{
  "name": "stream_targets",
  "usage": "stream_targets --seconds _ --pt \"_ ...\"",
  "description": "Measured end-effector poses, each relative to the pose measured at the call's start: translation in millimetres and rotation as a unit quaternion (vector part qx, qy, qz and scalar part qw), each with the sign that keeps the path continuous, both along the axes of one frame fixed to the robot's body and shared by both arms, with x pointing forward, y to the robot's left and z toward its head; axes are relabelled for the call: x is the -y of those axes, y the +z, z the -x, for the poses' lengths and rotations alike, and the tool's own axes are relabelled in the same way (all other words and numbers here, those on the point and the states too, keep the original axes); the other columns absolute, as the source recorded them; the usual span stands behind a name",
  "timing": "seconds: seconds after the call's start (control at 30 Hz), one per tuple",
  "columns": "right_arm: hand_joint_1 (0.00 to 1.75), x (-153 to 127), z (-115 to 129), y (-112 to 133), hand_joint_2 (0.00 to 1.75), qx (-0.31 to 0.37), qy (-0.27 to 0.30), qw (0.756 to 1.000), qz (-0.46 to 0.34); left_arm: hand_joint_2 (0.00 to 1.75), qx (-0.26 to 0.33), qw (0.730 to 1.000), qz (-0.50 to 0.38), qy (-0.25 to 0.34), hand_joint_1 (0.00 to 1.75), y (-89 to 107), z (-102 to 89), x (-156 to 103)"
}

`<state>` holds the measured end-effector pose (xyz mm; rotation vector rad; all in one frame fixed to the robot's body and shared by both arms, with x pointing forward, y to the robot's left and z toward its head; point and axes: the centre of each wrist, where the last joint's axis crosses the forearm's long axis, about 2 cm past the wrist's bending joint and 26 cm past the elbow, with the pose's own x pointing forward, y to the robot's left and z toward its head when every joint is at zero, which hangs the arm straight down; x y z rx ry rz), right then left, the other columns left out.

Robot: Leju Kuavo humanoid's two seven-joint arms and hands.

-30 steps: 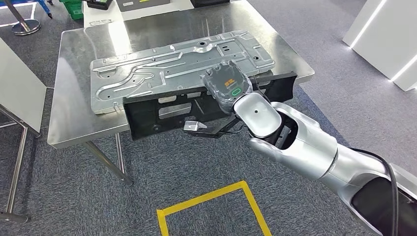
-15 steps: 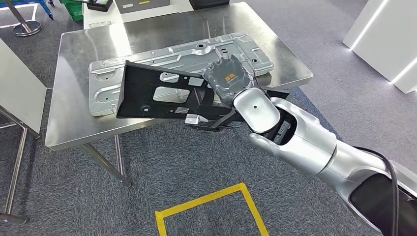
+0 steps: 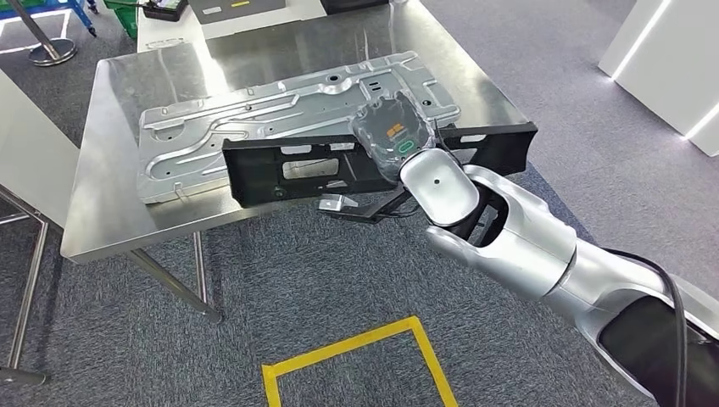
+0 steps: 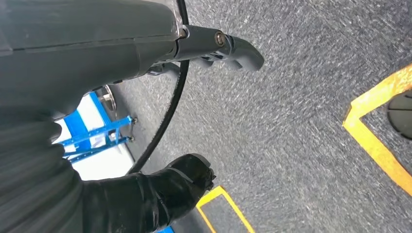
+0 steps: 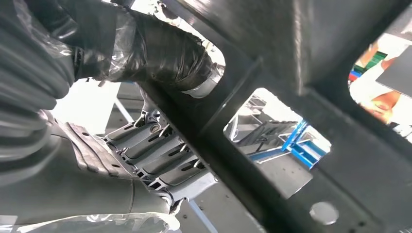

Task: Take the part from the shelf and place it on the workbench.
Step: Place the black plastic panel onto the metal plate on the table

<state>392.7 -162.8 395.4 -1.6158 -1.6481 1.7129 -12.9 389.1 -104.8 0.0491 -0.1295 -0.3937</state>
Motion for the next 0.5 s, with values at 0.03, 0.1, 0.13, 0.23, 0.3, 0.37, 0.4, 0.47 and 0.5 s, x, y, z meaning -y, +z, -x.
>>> stream_targets --seconds 0.03,0.1,0.13,0.23,0.3,0.37,0.4,0.47,0.5 --pt "1.75 -0.5 0.0 0.1 1.75 0.0 0.0 1.0 0.0 1.75 0.0 1.0 0.0 0.0 0.0 0.0 0.5 0.0" --pt "1.75 -1.5 -0.1 0.8 1.75 0.001 0.0 1.0 0.0 1.75 0.0 1.0 0.0 0.001 0.0 0.1 0.7 -0.5" --pt "1.75 -2.0 -0.2 1.2 1.75 0.002 0.0 1.0 0.0 1.75 0.0 1.0 0.0 0.002 0.0 0.1 0.2 -0.5" --pt "1.75 -4.3 -0.2 2.1 1.75 0.004 0.0 1.0 0.002 1.75 0.002 1.0 0.0 0.004 0.0 0.1 -0.7 -0.3" --pt "1.75 -5.7 -0.1 3.8 1.75 0.008 0.0 1.0 0.003 1.75 0.001 1.0 0.0 0.005 0.0 0.0 -0.2 0.2" --pt "1.75 -6.6 -0.4 4.9 1.75 0.01 -0.002 1.0 0.007 1.75 0.0 1.0 0.001 0.005 0.0 -0.2 -0.4 1.0" --pt "1.75 -7.3 -0.8 4.6 1.75 0.01 -0.004 1.0 0.009 1.75 -0.001 1.0 0.001 0.005 0.0 -0.2 -0.9 1.3" --pt "1.75 -9.9 -1.6 2.9 1.75 0.006 -0.005 1.0 0.013 1.75 -0.004 1.0 0.002 0.005 0.0 -0.3 -2.1 1.9" --pt "1.75 -11.5 -2.0 2.4 1.75 0.005 -0.004 1.0 0.014 1.75 -0.005 1.0 0.002 0.004 0.0 -0.3 -2.7 2.1"
